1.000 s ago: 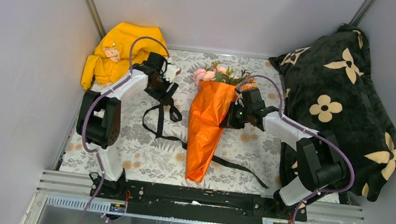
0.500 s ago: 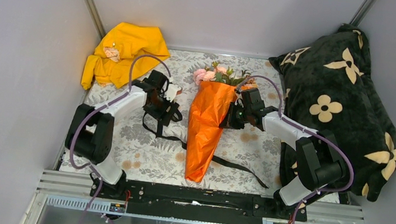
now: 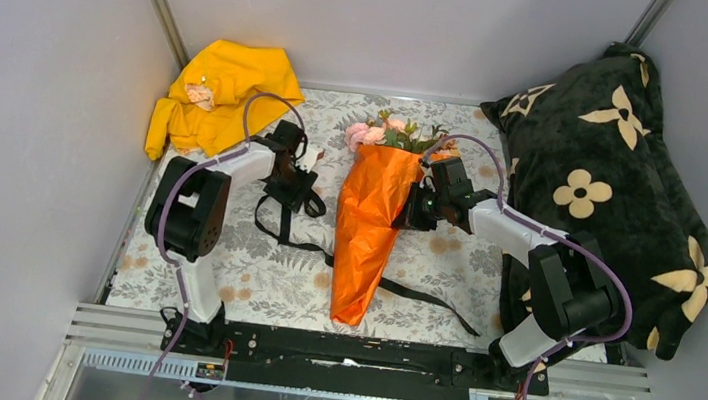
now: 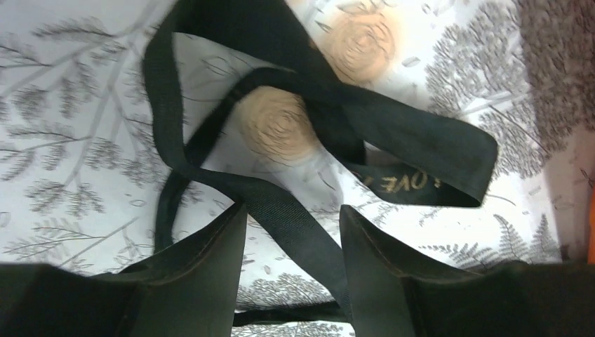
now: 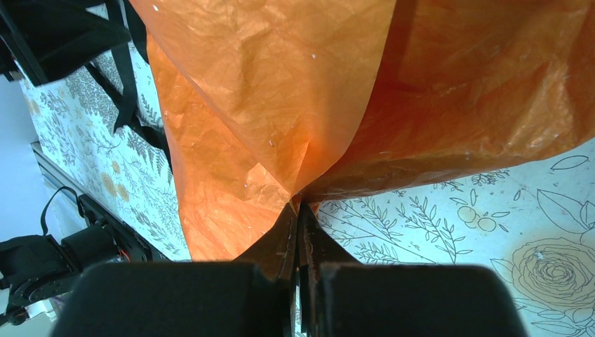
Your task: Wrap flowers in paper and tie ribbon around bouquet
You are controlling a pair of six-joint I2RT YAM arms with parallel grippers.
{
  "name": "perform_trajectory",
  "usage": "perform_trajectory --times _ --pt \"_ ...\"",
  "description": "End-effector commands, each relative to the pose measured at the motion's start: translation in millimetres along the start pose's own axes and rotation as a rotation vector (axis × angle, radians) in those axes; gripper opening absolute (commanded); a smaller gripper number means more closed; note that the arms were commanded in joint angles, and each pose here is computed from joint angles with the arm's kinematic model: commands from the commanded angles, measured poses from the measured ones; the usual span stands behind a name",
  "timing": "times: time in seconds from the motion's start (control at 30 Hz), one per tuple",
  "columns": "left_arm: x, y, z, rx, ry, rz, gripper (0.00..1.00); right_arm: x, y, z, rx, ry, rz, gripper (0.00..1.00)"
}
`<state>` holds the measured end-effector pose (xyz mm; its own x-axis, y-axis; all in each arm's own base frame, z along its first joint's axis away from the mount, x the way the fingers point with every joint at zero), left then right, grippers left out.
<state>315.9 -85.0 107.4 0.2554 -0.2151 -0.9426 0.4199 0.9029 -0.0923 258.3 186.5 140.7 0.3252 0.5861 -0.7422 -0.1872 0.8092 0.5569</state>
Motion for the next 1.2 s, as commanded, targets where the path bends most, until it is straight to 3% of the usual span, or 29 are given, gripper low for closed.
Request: perform_trajectory --times 0.0,0.2,0.4,0.6,1.0,1.1,1.17 --pt "3 11 21 -0.037 -0.08 0.043 0.58 -1 7 2 -0.041 -0.01 0.016 0.0" --pt "15 18 18 -0.041 -0.079 0.056 0.51 0 6 1 -0.039 -0.007 0.017 0.0" --pt "15 30 12 -0.051 -0.086 0.082 0.01 -1 6 0 -0.04 -0.008 0.016 0.0" --pt "-12 32 11 -0.045 -0.139 0.052 0.0 -2 5 0 -0.039 -0.006 0.014 0.0" --pt "-186 -1 56 0.126 -0.486 -0.08 0.0 -1 22 -4 -0.055 0.026 0.073 0.0" --pt "-199 -27 60 0.166 -0.504 -0.188 0.0 2 29 -7 -0.046 0.042 0.119 0.0" --pt "-188 -60 58 0.245 -0.46 -0.3 0.0 6 32 -9 -0.028 0.053 0.155 0.0"
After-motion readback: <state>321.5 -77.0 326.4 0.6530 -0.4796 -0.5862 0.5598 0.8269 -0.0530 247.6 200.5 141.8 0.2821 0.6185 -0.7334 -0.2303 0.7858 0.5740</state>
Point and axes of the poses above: each gripper's point midway between its finger pads, its own x axis out along the fingers, its own y axis along the line the jaws close on, z = x × y, the point moved 10 cm from there along -x, back along the fingers, and after that the axes turned 2 degrees about -x, right-handed, at the moved point
